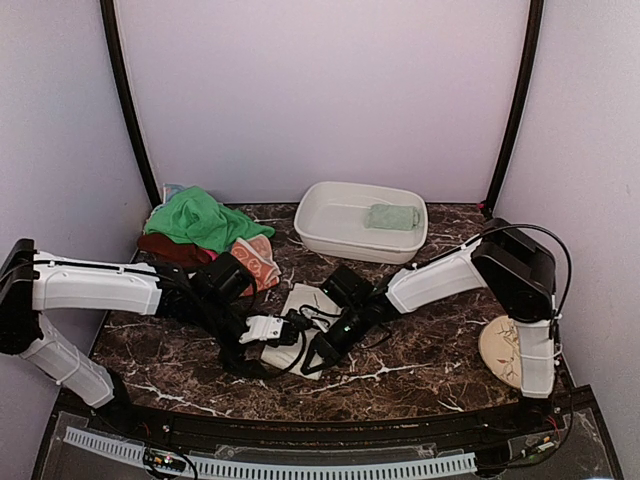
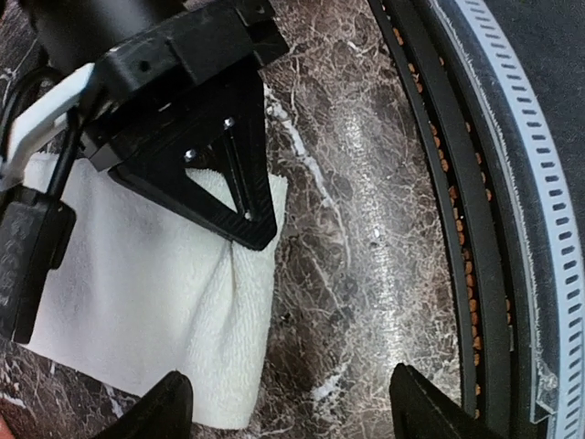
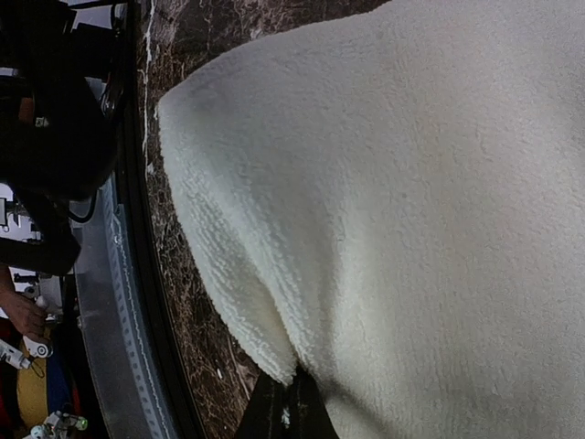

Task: Roll the towels
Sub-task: Roll the towel at the center of the board.

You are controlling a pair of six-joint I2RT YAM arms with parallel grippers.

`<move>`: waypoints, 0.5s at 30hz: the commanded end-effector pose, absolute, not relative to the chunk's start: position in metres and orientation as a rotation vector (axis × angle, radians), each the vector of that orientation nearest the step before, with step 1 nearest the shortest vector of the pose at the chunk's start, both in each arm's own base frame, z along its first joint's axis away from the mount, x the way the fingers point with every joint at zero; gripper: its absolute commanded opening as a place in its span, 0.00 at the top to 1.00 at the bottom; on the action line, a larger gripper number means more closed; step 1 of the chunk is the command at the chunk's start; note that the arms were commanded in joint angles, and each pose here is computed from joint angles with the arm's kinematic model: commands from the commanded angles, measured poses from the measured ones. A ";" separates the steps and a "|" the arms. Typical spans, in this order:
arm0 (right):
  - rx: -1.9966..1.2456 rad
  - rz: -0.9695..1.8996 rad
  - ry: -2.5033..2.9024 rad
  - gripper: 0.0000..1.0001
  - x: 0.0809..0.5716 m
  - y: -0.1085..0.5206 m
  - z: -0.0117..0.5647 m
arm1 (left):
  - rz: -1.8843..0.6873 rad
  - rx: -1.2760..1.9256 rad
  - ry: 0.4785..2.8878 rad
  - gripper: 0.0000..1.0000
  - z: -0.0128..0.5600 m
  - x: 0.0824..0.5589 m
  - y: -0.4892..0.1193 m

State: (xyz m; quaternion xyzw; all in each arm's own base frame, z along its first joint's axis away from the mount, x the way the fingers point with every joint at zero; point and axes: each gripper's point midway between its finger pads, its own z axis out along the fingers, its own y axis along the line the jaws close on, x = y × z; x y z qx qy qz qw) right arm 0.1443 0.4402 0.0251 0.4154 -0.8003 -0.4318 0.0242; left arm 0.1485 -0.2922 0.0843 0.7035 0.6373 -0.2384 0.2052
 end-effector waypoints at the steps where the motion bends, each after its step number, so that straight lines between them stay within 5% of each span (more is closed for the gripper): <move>1: 1.153 -1.248 -2.457 1.00 0.136 0.431 0.008 | -0.466 2.065 1.639 0.25 0.072 0.163 -0.300; 12: 1.119 -1.252 -2.458 1.00 0.139 0.430 0.012 | -0.345 2.074 1.607 0.37 0.050 0.184 -0.307; 15: 1.103 -1.275 -2.460 1.00 0.141 0.430 0.016 | -0.353 2.078 1.624 0.48 0.047 0.184 -0.308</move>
